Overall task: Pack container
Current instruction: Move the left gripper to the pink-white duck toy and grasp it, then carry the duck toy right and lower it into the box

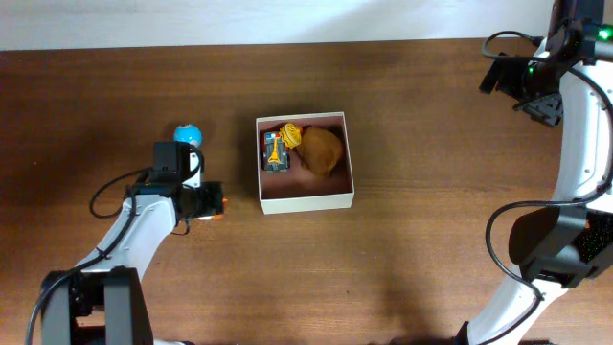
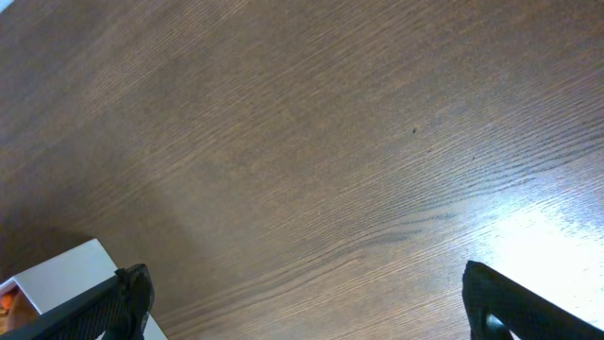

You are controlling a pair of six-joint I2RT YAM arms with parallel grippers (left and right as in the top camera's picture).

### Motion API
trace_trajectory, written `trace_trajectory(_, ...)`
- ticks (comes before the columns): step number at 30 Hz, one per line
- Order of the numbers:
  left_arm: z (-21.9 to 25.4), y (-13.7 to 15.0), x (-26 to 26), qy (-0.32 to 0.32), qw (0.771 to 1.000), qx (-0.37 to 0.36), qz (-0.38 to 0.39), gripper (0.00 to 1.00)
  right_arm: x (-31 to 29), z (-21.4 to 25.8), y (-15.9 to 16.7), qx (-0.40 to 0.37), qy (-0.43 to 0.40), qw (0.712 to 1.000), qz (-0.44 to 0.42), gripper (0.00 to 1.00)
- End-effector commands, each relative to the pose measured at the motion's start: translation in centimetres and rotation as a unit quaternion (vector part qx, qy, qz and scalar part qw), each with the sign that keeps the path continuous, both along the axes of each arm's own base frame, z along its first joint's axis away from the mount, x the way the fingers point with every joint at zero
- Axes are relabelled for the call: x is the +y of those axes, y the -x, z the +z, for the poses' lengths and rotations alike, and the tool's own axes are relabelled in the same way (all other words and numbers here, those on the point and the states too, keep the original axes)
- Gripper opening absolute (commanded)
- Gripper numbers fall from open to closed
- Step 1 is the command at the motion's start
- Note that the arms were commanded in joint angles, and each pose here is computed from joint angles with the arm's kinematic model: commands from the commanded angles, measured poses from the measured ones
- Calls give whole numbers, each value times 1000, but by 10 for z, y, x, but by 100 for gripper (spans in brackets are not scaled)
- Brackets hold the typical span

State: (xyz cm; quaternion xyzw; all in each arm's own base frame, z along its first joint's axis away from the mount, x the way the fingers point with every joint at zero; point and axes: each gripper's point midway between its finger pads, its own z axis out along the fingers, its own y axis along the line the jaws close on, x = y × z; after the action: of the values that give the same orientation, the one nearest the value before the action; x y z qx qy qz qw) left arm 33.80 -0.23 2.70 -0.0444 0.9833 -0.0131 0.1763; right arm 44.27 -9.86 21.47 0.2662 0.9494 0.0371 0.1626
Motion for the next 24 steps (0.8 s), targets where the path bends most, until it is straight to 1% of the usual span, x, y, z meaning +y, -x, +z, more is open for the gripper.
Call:
trace_trajectory(1, 1, -4, 3, 3, 1000, -2, 19, 39, -3, -1, 0, 2, 7, 1000, -3, 99)
trace_trajectory(4, 1, -4, 3, 8, 999, -1, 32, 17, -3, -1, 0, 2, 7, 1000, -3, 99)
trace_trajectory(6, 1, -4, 3, 11, 999, -2, 40, 8, -3, -1, -1, 1, 7, 1000, -3, 99)
trace_trajectory(8, 3, -6, 0, 18, 999, -4, 38, 4, -3, -1, 0, 2, 7, 1000, -3, 99)
trace_trajectory(10, 8, -9, -4, 29, 999, -6, 33, 2, -3, -1, 0, 2, 7, 1000, -3, 99)
trace_trajectory(14, 28, -18, -12, 50, 998, -9, 25, 2, -3, -1, 0, 2, 7, 1000, -3, 99)
trace_trajectory(19, 84, -34, -22, 78, 996, -29, 11, 2, -3, -1, 0, 2, 7, 1000, -3, 99)
trace_trajectory(24, 146, -47, -51, 121, 989, -83, -30, 2, -3, -1, 0, 2, 7, 1000, -3, 99)
